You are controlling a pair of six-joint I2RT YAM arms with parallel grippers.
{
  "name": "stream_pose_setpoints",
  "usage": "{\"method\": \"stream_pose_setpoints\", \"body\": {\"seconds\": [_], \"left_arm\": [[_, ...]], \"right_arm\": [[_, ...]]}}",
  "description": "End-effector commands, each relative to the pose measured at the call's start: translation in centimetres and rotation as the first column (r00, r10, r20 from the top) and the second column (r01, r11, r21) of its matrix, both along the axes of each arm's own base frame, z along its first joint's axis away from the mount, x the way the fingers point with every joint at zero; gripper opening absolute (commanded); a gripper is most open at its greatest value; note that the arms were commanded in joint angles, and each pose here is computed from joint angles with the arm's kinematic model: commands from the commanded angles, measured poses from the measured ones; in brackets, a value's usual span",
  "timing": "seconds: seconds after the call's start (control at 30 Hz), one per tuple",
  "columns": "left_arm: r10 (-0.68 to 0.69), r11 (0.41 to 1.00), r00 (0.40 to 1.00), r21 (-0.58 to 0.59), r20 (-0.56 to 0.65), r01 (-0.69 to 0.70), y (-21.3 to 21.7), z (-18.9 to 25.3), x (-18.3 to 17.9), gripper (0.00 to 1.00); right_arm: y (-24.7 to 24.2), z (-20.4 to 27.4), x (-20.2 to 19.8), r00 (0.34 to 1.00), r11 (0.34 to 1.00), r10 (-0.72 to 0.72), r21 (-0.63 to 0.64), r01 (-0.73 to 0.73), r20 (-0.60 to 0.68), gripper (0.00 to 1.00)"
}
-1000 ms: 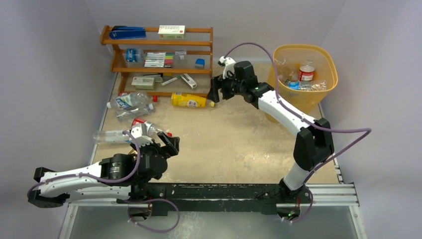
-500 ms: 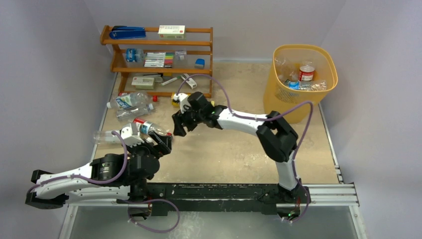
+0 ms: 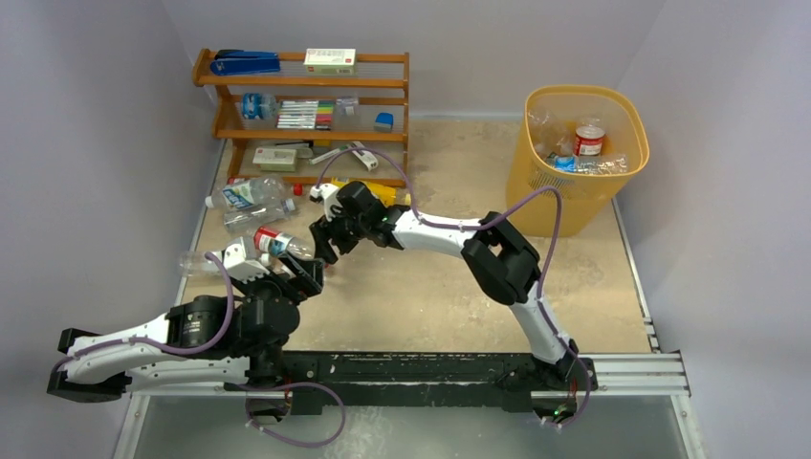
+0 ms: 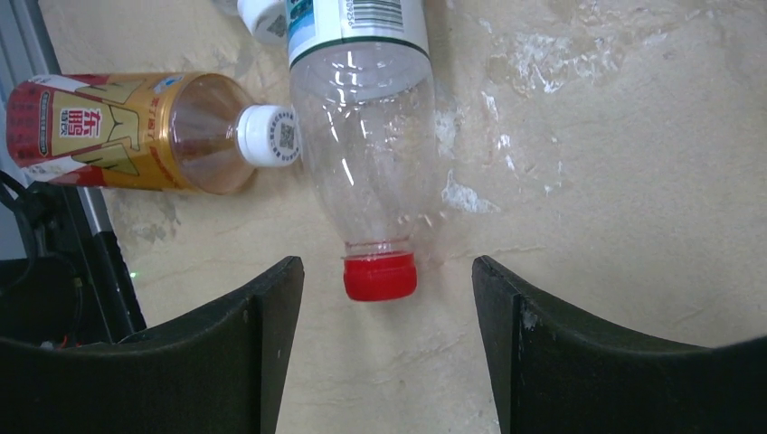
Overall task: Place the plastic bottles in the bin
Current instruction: Pick up the plastic bottle at the center of the board.
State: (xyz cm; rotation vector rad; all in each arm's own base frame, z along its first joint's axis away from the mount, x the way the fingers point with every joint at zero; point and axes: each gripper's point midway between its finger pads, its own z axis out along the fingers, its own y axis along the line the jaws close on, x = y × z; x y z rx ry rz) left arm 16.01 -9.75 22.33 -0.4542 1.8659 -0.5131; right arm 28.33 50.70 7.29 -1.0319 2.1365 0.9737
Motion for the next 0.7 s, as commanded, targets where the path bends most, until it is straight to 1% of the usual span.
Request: {"method": "stream_pose_setpoints", "body": {"seconds": [0.0,0.37,0.57,0.67], "left_arm": [[0.022,0.999,0.999,-0.03,0.027,-0.021,0.3,1.4,0.3,0.98],[0.014,0.999,1.0,-0.03,0.022,-0.014,-0.3,1.2,0.3,0.98],[0.009,1.0,1.0,-0.027,0.019,-0.009,-0.7,1.1,0.3,0.98],[0.008,1.0,1.0,-0.027,0.02,-0.007,-0.8,1.1,0.3,0.98]], "right_arm": [[1.6,1.8,0.8,0.999,0.999,0.0,0.049,-0.002,0.042,0.71],[2.4,-0.7,-0.4,0.999,0.999,0.031,0.019,-0.031,0.016,0.66],[2.7,-1.1,-0.7,0.999,0.999,0.034,0.017,-0.035,0.012,0.6],[2.7,-1.1,-0.6,0.999,0.999,0.036,0.018,-0.036,0.014,0.54]]}}
